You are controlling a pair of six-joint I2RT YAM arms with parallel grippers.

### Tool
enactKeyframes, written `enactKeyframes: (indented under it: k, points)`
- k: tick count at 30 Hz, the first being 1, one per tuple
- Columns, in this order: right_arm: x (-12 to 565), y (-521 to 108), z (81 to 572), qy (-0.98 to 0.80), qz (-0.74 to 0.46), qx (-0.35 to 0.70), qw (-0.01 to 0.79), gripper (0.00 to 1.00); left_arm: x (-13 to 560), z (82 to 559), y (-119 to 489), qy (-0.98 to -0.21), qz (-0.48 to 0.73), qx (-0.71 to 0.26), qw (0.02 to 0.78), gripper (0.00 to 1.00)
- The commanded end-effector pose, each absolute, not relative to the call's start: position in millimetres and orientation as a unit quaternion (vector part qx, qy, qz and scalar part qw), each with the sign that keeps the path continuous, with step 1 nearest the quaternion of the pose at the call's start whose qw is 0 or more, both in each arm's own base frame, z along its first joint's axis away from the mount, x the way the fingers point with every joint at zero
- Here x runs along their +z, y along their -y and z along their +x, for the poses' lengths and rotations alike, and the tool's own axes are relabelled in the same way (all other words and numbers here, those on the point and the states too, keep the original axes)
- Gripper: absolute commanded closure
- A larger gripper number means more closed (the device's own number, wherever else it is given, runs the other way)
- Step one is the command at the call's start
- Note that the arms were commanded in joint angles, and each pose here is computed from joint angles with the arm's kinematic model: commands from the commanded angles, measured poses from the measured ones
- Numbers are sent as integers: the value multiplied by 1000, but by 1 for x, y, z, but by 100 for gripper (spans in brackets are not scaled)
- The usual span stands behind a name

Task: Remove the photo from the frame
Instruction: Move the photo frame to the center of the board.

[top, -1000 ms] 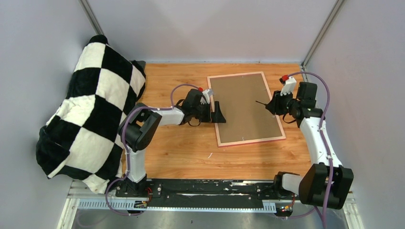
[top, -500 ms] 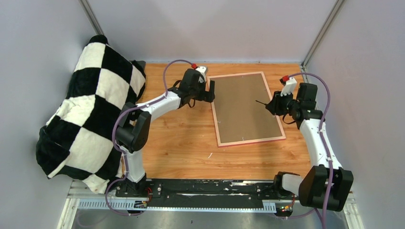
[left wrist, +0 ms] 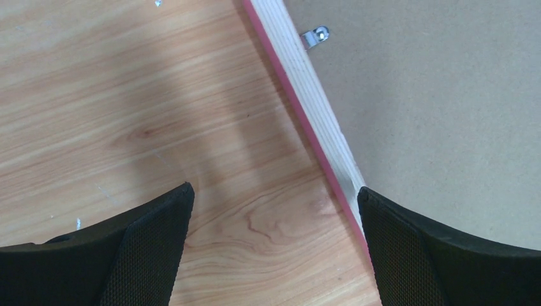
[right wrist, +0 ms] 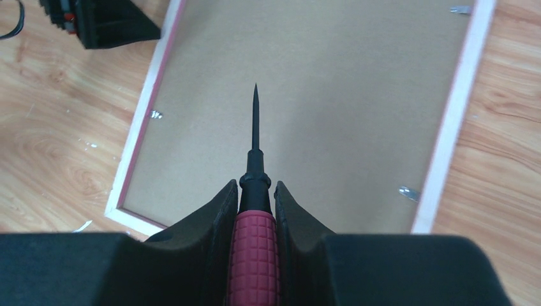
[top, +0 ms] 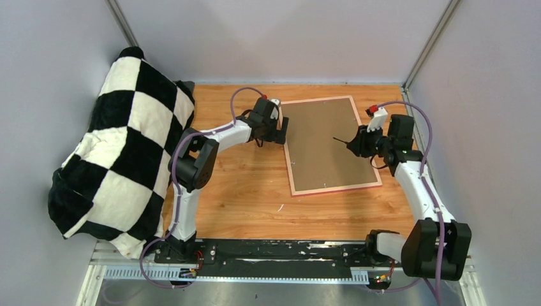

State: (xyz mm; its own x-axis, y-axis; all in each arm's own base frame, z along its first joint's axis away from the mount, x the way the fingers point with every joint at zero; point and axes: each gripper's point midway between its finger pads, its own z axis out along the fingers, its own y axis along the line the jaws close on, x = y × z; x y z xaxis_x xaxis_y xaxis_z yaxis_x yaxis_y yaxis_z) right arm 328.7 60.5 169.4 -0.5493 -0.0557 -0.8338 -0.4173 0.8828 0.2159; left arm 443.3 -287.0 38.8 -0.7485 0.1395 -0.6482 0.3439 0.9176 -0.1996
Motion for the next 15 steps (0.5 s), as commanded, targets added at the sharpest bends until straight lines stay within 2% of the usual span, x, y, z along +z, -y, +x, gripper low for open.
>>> enactKeyframes:
  k: [1,8,15]
  points:
    - [161,-90,327,-848,-166,232,446,100,39,441,297,-923,128,-172,319,0]
    - [142,-111,325,-858,-193,242,410,100,64,433,316,-906,132,-238,325,0]
    - [134,-125,319,-855,-215,256,396,100,41,442,317,-921,120,-218,300,0]
